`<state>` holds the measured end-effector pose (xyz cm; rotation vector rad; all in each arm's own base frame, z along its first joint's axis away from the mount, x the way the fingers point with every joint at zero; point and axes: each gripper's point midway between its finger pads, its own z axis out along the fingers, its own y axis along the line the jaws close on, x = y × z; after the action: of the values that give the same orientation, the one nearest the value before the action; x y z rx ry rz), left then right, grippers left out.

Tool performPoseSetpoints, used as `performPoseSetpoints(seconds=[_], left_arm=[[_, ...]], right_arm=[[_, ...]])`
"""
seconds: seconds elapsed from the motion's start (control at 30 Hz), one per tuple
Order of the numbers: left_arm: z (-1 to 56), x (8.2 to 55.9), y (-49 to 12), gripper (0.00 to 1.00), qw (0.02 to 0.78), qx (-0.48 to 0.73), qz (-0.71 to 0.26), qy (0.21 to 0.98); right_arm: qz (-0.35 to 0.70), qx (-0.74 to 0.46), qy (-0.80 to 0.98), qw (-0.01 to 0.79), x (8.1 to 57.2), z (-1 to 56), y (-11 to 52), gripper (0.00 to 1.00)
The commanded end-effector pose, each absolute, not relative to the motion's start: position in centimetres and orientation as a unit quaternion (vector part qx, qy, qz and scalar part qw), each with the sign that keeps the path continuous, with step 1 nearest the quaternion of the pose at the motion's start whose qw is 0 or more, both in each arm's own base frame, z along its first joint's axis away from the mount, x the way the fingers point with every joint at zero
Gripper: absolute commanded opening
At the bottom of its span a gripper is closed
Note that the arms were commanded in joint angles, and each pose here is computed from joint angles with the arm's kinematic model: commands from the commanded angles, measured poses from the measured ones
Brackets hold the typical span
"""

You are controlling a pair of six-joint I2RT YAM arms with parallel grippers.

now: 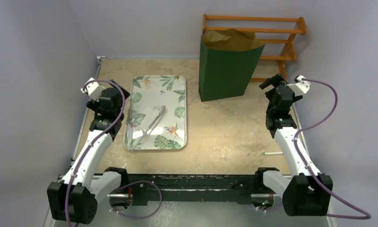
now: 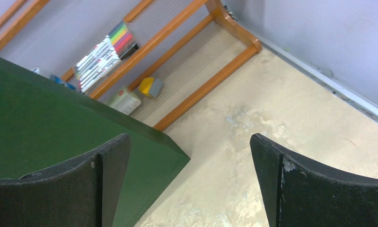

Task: Take the fake bread out of the paper bag
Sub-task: Move the paper bag to the center of the board.

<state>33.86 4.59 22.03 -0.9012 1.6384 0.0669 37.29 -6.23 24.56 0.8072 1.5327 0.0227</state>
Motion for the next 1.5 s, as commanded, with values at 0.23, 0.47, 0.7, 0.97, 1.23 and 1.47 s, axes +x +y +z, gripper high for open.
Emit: performPoseSetpoints(seconds=[0.23,0.47,0.7,0.97,1.23,1.47], left_arm=[[25.3,35.3,-1.8,1.0,0.604,-0.312,0.001,0.734],[26.5,37.9,-7.0,0.99,0.606,-0.247,-0.063,0.754],[26.4,38.9,-11.8,1.0,0.6,-0.181,-0.087,0.774],[25.1,38.9,-14.3,1.0,0.584,-0.143,-0.086,0.794],[24.5,38.5,-15.6,0.99,0.581,-0.126,-0.089,0.799],[24.6,38.4,-16.0,1.0,0.584,-0.12,-0.087,0.798]], right_arm=[[-0.013,0.362,0.621,0.695,35.3,29.9,-6.2,0.96],[0.017,0.376,0.614,0.694,37.1,34.9,-4.4,0.95],[0.059,0.376,0.607,0.698,39.3,39.5,-1.3,0.94],[0.06,0.385,0.616,0.685,41.5,41.6,0.6,0.95],[0.041,0.41,0.642,0.646,43.6,41.1,1.1,0.95],[0.025,0.424,0.667,0.612,44.5,40.3,1.6,0.95]])
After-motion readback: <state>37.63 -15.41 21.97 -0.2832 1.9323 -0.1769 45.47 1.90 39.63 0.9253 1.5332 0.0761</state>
